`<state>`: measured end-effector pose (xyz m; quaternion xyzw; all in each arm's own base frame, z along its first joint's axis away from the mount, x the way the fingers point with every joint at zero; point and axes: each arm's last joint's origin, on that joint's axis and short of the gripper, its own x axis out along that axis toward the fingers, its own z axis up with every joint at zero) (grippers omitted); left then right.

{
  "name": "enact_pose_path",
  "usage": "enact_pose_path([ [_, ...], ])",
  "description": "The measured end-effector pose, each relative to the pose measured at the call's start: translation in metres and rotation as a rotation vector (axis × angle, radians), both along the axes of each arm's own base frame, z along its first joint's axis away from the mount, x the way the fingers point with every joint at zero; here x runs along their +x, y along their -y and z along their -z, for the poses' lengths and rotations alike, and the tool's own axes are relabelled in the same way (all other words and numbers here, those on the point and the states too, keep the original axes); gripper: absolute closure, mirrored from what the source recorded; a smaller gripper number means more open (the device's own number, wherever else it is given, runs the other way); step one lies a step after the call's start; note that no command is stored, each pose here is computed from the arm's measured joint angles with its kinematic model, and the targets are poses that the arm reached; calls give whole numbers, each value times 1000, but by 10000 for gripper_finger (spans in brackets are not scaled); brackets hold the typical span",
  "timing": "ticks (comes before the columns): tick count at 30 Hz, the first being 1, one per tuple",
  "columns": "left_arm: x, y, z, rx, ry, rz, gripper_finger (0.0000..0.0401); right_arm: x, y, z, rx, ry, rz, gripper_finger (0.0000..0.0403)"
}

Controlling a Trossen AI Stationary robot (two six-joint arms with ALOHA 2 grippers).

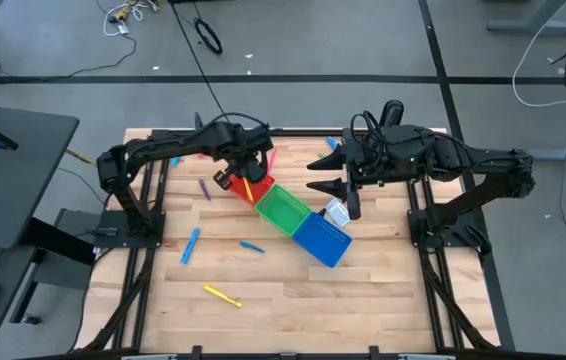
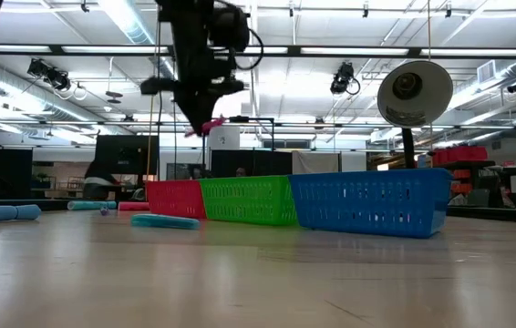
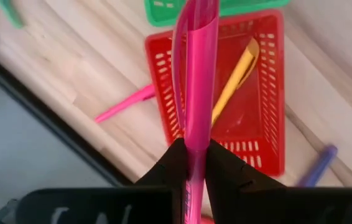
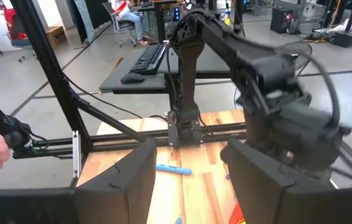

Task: Pick & Place Markers
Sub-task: Put the bottom pink marker pen into the red bin, then put the blue pen into the blue bin

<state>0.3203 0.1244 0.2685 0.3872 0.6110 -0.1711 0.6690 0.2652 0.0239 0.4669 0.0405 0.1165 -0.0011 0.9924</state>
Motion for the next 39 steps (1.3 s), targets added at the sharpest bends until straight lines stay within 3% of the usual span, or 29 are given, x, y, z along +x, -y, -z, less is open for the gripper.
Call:
enact_pose_path([
  [14,-13,5,76,3,-29,51,362,0,0,1,20,-9,13,207],
  [23,-17,1,85,30,-45,113,359,0,0,2,44,-16,19,207],
  [32,-18,-2,85,51,-62,159,242,0,0,2,44,-16,19,207],
  [39,-18,-2,84,71,-67,140,207,0,0,1,41,-15,19,207],
])
